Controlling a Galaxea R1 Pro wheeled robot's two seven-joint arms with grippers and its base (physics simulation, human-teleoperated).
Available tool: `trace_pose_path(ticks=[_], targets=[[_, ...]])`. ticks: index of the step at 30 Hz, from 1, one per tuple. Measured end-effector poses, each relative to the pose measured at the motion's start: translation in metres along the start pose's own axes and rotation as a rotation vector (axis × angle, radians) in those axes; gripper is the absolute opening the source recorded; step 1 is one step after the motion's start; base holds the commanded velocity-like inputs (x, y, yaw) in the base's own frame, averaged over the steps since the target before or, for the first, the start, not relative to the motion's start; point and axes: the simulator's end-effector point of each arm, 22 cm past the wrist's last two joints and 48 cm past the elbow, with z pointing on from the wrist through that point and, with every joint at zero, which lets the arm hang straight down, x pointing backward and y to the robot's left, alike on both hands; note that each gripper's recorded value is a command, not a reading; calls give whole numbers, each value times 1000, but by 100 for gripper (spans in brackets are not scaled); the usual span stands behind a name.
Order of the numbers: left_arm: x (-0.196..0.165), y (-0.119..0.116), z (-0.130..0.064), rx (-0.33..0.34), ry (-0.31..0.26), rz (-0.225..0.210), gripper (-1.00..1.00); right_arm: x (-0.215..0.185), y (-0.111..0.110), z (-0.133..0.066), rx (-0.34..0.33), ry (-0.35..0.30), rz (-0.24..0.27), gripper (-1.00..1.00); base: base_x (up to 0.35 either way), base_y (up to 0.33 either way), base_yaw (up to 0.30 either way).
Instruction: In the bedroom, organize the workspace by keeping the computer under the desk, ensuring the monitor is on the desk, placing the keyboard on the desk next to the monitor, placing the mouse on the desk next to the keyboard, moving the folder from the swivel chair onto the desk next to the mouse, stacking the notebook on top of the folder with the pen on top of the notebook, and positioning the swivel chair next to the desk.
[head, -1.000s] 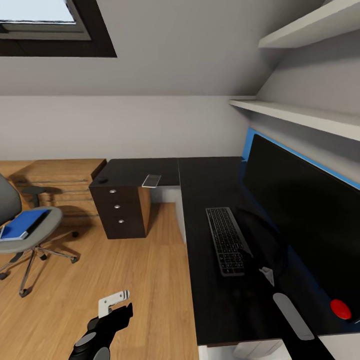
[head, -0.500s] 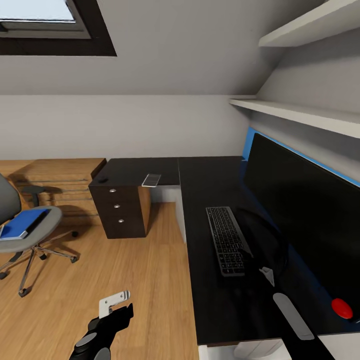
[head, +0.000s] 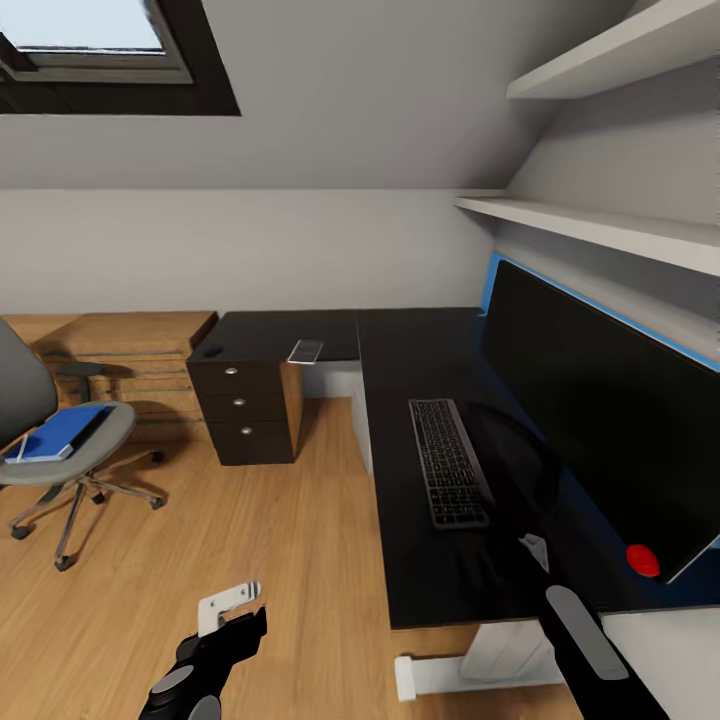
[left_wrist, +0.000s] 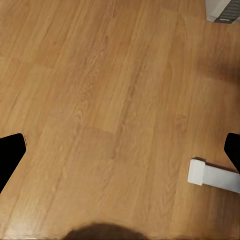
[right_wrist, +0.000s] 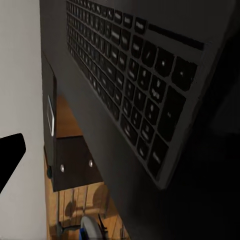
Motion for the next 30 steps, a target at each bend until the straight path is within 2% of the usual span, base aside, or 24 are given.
trace_pose_path(ticks=[14, 20, 22, 24, 26, 27, 29, 30], targets=[[1, 0, 0, -1, 2, 1, 100, 0, 0, 0, 1, -4, -2, 100, -334, 0, 0], [0, 2, 1, -3, 1, 1, 100, -10, -2, 0, 3, -49, -6, 100, -334, 0, 0], [1, 2, 1, -3, 3, 0, 100, -10, -10, 0, 20, -60, -10, 100, -334, 0, 0], [5, 3, 2, -8, 13, 4, 100, -4, -22, 0, 47, -53, -31, 100, -334, 0, 0], [21, 10, 9, -27, 47, 18, 100, 8, -30, 1, 66, -31, -74, 100, -334, 0, 0], [36, 16, 15, -46, 80, 31, 100, 18, -35, 1, 75, -10, -114, 100, -334, 0, 0], [54, 25, 21, -68, 118, 47, 100, 28, -38, 1, 83, 11, -161, 100, -334, 0, 0], [70, 34, 26, -90, 154, 63, 100, 35, -41, 1, 88, 26, -207, 100, -334, 0, 0]])
